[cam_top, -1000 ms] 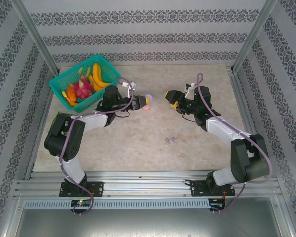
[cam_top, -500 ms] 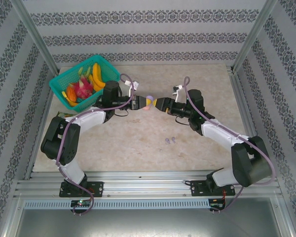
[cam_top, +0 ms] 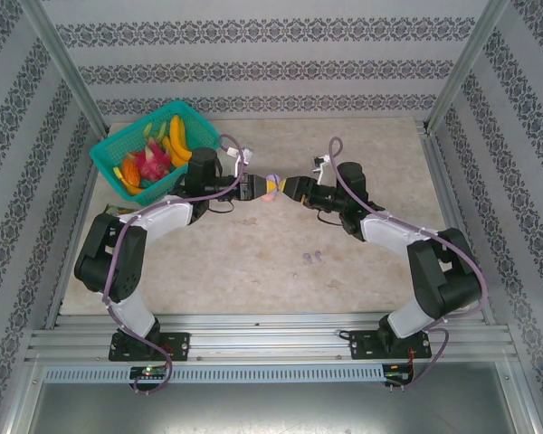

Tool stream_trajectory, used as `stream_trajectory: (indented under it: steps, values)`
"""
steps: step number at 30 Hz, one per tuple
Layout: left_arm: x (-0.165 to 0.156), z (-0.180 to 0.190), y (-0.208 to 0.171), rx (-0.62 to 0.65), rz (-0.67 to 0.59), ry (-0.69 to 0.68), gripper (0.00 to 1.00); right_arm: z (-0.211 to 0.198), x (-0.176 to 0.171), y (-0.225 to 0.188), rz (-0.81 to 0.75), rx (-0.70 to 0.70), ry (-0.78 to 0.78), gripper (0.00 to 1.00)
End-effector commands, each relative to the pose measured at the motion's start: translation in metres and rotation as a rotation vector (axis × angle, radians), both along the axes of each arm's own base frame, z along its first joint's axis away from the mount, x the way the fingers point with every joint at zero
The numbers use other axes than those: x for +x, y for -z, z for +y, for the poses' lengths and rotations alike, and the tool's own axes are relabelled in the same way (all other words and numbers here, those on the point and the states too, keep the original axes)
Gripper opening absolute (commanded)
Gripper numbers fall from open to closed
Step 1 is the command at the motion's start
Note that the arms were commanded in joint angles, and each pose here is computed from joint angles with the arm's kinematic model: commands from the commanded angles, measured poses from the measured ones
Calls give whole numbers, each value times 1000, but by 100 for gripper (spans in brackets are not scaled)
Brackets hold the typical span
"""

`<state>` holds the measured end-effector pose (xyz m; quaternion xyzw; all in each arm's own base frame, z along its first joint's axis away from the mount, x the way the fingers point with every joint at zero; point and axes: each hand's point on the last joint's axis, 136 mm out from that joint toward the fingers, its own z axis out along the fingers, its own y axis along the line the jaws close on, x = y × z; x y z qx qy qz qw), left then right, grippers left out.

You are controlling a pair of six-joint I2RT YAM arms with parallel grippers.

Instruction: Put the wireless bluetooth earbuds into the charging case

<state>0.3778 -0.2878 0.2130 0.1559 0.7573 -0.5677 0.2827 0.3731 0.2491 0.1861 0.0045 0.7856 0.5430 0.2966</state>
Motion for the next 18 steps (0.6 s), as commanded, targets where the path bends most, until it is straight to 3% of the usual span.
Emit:
stream_trajectory:
  steps: [1,8,18]
  values:
    - [-21,-5,-50,-72,-117,89,4,-22,21,26,60,31,115,54]
    - [-21,-5,-53,-68,-126,88,4,-34,20,30,76,68,138,53]
    - [-11,-7,-33,-48,-89,69,5,-42,4,-10,13,94,129,55]
